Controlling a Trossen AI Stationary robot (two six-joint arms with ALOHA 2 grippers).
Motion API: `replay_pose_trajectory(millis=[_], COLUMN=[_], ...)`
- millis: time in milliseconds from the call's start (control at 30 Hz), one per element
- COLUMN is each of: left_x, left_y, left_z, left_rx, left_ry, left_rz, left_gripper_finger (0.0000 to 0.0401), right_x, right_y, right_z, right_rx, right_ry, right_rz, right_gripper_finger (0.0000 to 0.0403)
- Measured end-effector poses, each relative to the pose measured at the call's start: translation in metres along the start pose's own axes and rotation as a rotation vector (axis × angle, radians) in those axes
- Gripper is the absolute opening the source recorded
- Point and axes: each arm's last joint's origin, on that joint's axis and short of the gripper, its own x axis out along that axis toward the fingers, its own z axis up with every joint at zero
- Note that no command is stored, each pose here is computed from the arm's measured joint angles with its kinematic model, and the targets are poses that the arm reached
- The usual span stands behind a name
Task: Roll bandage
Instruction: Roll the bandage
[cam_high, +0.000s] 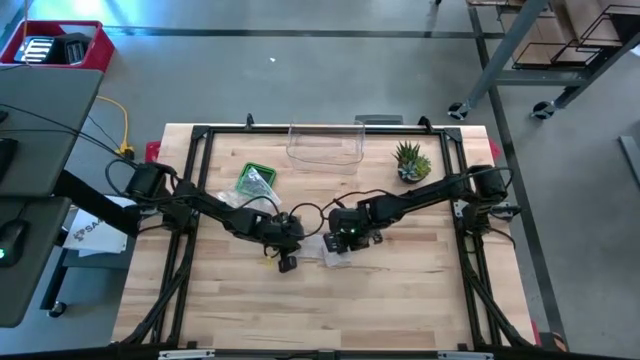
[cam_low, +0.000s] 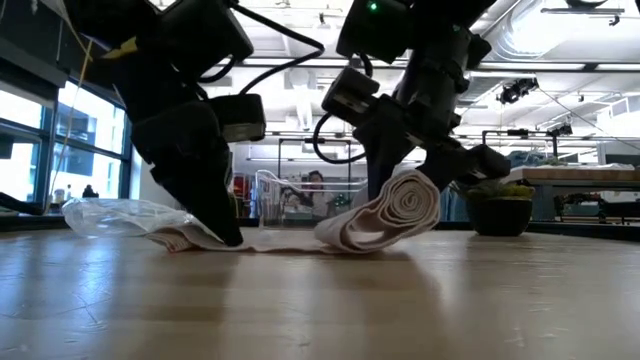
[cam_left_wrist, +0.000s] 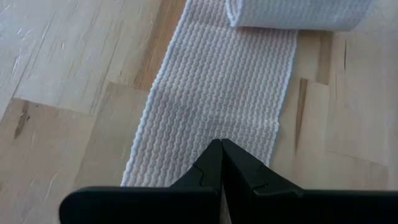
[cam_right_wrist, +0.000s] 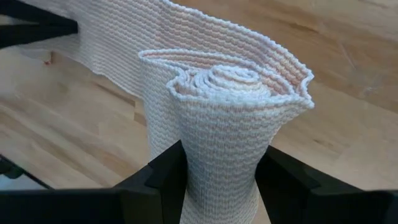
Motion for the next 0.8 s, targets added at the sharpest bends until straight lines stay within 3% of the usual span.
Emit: replay_pose_trajectory(millis=[233, 300, 533, 800], left_x=[-0.001, -0.001, -0.001, -0.001], left_y=[0.001, 0.001, 0.001, 0.001], left_z=[0.001, 0.000, 0.000, 0.000], left_rx=[-0.058, -0.076, -0.112, -0.161], left_ry=[0.000, 0.000, 0.001, 0.006], left_rz=[0.002, 0.005, 0.006, -0.003], left_gripper_finger=[0.0000, 0.0000, 0.0000, 0.0000], right_x=[-0.014, -0.018, -0.021, -0.031], right_y=[0.004, 0.001, -0.010, -0.010], right_z=[0.000, 0.002, 0.002, 0.011], right_rx=[-0.046, -0.023, -0.111, -0.143], right_ry=[-0.041, -0.071, -0.036, -0.101], right_rz=[0.034, 0.008, -0.095, -0.084], right_gripper_finger=[0.0165, 0.0165, 0.0167, 0.0205])
